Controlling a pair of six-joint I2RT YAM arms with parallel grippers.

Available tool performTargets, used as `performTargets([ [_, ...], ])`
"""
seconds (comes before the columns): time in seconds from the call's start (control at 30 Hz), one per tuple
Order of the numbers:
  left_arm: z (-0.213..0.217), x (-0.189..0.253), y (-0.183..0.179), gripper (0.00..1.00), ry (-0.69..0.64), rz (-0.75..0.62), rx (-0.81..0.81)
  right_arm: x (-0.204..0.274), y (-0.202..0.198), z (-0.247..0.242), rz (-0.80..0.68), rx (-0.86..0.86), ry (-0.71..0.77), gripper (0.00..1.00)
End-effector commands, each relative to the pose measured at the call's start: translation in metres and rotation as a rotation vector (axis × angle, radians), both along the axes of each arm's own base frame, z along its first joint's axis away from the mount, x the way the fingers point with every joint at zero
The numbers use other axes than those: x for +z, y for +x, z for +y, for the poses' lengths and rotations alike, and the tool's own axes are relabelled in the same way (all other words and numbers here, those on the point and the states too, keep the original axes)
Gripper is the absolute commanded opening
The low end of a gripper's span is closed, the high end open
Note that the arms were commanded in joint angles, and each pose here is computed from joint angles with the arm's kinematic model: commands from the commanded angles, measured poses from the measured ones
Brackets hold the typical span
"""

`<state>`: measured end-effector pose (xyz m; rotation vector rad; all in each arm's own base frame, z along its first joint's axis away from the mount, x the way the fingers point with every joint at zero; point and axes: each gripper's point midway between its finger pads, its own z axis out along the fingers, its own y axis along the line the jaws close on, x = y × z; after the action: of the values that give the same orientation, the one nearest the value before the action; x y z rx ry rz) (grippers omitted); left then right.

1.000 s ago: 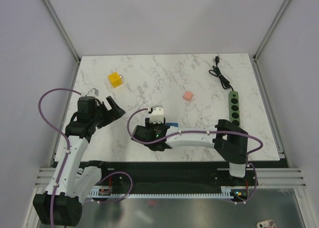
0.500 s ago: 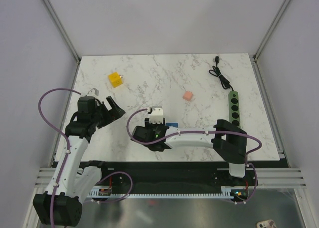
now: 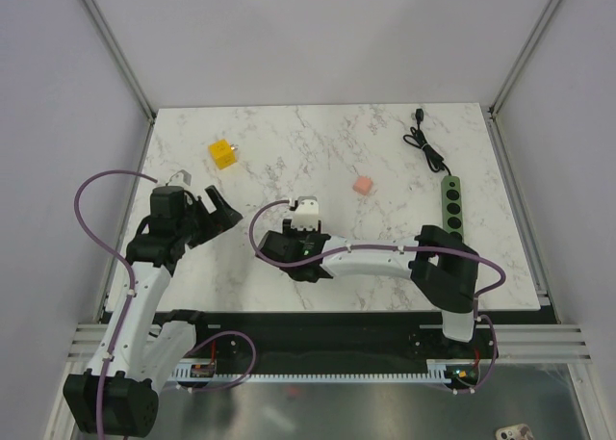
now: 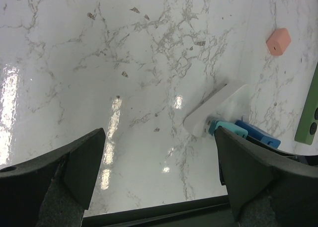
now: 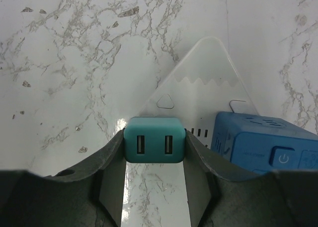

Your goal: Insert the plug

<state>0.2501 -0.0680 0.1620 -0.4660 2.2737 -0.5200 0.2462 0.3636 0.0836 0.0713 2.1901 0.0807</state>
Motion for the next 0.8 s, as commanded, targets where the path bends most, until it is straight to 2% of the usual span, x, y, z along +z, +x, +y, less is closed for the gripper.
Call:
performTargets([
  [0.0, 0.004, 0.008, 0.005, 1.0, 0.044, -0.053, -0.012, -0.004, -0.002, -0.001, 0.009, -0.008, 0.026, 0.0],
  [0.5, 0.008, 0.01, 0.004, 1.0, 0.057, -0.061, 0.004, -0.062, -0.019, -0.016, 0.118, -0.024, -0.092, 0.0],
  [0.77, 0.025, 0.004, 0.005, 1.0, 0.087, -0.024, 0.125, -0.078, -0.028, -0.008, 0.125, -0.012, -0.151, 0.0],
])
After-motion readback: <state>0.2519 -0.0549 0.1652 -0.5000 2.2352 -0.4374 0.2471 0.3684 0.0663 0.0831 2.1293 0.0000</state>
